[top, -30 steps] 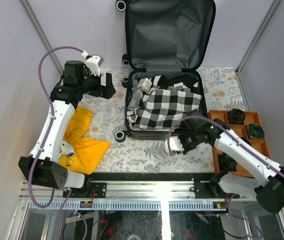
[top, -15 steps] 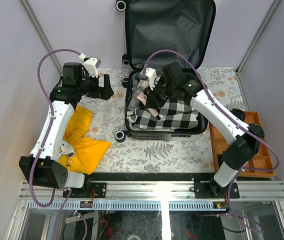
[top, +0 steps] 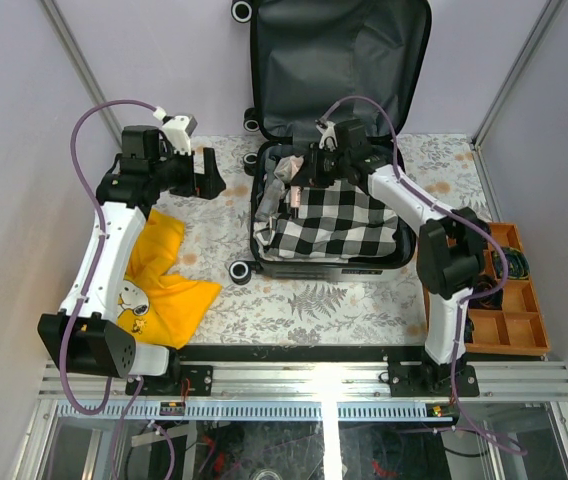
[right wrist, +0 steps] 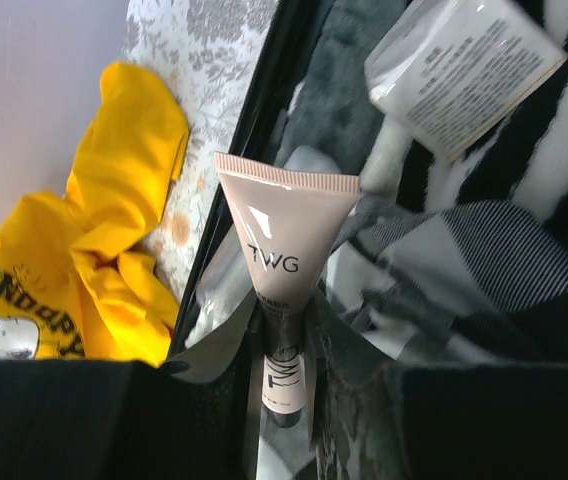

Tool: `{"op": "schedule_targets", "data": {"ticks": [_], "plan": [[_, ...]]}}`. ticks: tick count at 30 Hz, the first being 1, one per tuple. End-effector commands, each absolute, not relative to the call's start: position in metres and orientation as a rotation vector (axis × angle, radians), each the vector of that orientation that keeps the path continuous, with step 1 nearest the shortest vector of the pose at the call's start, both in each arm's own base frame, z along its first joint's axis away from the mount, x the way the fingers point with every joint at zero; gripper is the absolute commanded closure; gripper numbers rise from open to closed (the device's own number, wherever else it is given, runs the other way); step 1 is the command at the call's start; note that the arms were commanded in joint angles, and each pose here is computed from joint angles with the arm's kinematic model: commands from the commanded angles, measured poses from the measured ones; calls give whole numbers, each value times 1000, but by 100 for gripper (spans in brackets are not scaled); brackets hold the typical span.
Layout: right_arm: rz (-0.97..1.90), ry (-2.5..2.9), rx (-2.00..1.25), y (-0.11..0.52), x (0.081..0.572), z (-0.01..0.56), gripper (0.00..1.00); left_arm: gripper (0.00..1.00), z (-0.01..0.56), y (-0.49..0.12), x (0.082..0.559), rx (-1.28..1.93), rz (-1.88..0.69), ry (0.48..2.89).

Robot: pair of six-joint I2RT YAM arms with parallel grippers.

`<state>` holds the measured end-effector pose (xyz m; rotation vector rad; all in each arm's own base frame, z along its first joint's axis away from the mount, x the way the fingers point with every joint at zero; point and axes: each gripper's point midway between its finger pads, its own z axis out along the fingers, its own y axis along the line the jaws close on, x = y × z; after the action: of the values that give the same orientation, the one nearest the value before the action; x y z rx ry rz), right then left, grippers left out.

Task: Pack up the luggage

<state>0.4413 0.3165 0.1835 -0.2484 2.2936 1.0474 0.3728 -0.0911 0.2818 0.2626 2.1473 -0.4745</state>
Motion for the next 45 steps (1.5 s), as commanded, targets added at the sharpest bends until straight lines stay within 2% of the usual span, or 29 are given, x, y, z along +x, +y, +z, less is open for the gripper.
{"op": "schedule_targets", "data": {"ticks": [1, 3, 5, 9, 12, 18, 20, 23, 27, 32, 35, 39, 45], "plan": [[1129, 2148, -111, 325, 482, 221, 96, 0, 292, -94, 382, 257, -503, 2105], [1153, 2149, -63, 327, 486, 218, 92, 0, 289, -94, 382, 254, -507, 2111], [1176, 2148, -27, 330, 488, 217, 71, 0, 287, -93, 381, 252, -501, 2114], [1138, 2104, 11, 315, 490, 233, 41, 0, 288, -89, 378, 253, -470, 2109], [1106, 2044, -8, 297, 491, 260, 29, 0, 292, -84, 375, 265, -433, 2105], [1037, 1897, -155, 253, 471, 326, 25, 0, 308, -78, 374, 309, -372, 2089], [989, 1856, -207, 234, 461, 343, 20, 0, 316, -77, 374, 329, -356, 2077], [879, 1786, -239, 195, 452, 366, 16, 0, 332, -74, 380, 351, -323, 2041], [748, 1711, -215, 131, 455, 391, 15, 0, 357, -82, 396, 379, -358, 1980], [658, 1640, -187, 53, 475, 417, 15, 0, 387, -103, 426, 401, -473, 1878], [665, 1629, -171, 23, 498, 413, 15, 0, 398, -118, 445, 436, -558, 1781], [678, 1580, -190, 5, 525, 411, 14, 0, 402, -136, 476, 462, -663, 1674], [662, 1554, -136, -12, 575, 407, 17, 0, 391, -143, 491, 467, -716, 1683]]}}
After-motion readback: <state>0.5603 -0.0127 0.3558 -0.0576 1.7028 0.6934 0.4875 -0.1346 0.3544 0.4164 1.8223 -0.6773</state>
